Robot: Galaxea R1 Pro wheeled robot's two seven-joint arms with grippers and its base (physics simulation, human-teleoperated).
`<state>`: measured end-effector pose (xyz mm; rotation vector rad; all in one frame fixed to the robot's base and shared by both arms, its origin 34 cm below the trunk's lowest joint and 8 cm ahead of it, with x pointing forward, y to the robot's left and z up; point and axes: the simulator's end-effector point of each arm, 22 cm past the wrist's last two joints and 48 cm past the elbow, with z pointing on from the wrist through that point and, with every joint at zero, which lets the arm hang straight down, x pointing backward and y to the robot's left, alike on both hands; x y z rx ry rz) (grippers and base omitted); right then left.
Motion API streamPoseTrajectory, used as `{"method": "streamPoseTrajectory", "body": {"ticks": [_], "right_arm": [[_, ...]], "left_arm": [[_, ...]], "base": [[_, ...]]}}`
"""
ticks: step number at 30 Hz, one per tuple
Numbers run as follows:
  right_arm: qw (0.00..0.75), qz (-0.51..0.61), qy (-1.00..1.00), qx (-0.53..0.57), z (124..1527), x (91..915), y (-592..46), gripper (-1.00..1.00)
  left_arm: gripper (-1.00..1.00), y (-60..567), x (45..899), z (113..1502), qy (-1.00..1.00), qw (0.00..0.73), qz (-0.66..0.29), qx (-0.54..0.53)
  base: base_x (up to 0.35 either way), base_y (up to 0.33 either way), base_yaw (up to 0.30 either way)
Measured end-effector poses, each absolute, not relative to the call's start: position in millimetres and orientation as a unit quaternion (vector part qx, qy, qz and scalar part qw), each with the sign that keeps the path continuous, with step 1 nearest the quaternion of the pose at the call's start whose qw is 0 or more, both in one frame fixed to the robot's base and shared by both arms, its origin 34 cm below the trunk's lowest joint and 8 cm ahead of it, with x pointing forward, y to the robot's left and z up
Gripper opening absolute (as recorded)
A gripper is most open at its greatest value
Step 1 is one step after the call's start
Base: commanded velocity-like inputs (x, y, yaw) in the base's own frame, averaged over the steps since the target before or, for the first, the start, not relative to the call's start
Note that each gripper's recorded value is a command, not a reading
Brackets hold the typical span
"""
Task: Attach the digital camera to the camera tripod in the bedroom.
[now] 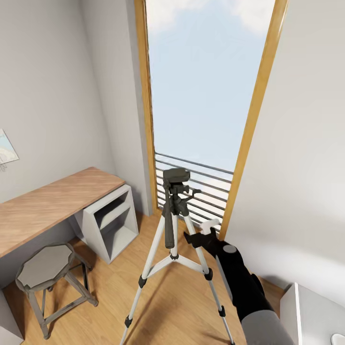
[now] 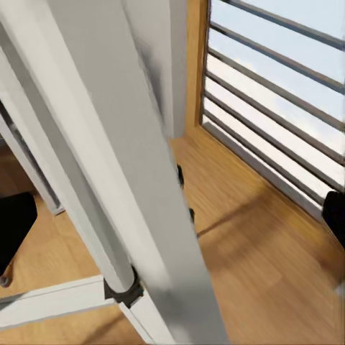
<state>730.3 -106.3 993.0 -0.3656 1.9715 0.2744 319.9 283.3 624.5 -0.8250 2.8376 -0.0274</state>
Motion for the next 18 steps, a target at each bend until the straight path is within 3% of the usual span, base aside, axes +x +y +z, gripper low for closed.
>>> {"method": "streamPoseTrajectory", "body": {"ticks": [18], "right_arm": [[0.531,0.104,0.828,-0.148,984.2,732.4,-110.0,1.0]], "left_arm": [[-1.0,283.2,320.2,624.6,0.956,0.093,-0.01,-0.279]], "base": [[0.039,0.0,0.0]]}}
